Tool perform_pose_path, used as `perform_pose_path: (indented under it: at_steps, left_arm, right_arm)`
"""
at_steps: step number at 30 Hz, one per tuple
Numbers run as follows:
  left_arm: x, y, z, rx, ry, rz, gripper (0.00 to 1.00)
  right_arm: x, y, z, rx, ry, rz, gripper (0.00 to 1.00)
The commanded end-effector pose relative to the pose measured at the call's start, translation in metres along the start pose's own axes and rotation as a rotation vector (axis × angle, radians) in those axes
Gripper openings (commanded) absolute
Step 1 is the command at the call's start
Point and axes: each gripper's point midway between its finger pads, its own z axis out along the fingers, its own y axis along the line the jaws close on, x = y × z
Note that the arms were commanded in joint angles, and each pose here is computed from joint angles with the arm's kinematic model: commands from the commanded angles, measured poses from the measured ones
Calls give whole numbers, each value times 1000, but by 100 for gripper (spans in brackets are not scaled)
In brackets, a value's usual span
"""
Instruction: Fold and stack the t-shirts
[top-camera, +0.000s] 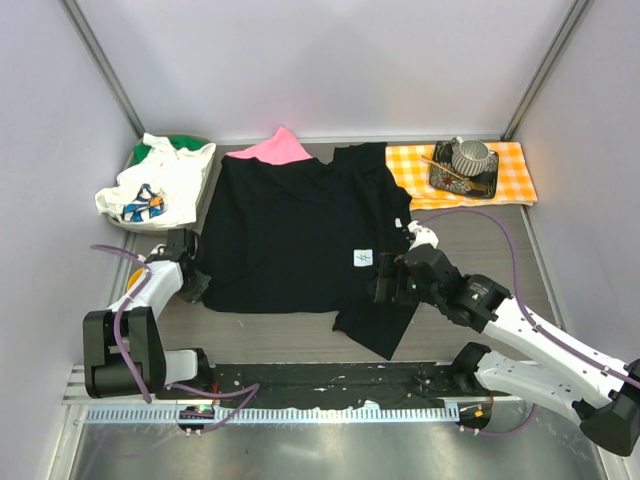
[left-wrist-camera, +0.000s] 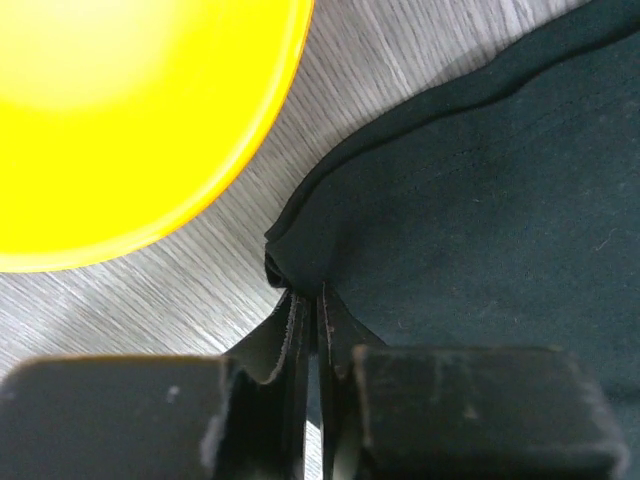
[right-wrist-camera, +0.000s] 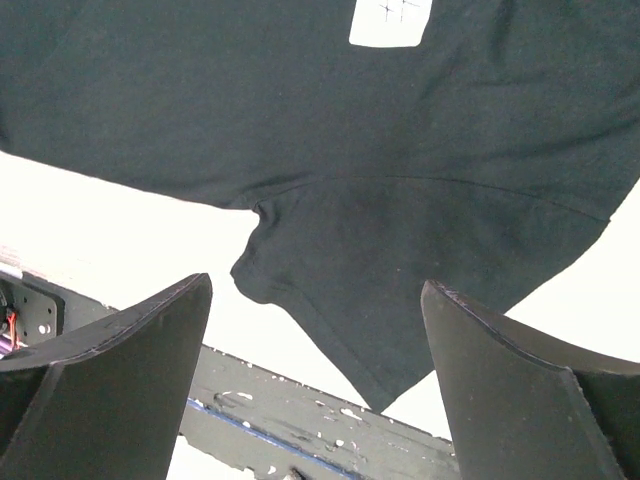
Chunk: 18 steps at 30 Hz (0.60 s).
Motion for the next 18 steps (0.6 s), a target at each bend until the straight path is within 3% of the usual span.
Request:
perform_pose_path:
  at_steps: [1,7,12,18]
  left_arm:
    - [23,-5,8,58,91,-6,3]
    - [15,-15,-7,131,64,-4,0]
    - [11,-18,-17,163,48,12,0]
    - [12,-20,-22,201,41,26,0]
  right_arm:
    - [22,5,-5,-59,80,4,91]
    - [75,6,-8,-116,259,18,88]
    - [118,-18,-2,-25,372,47,85]
    - [133,-35,2,54,388,88,79]
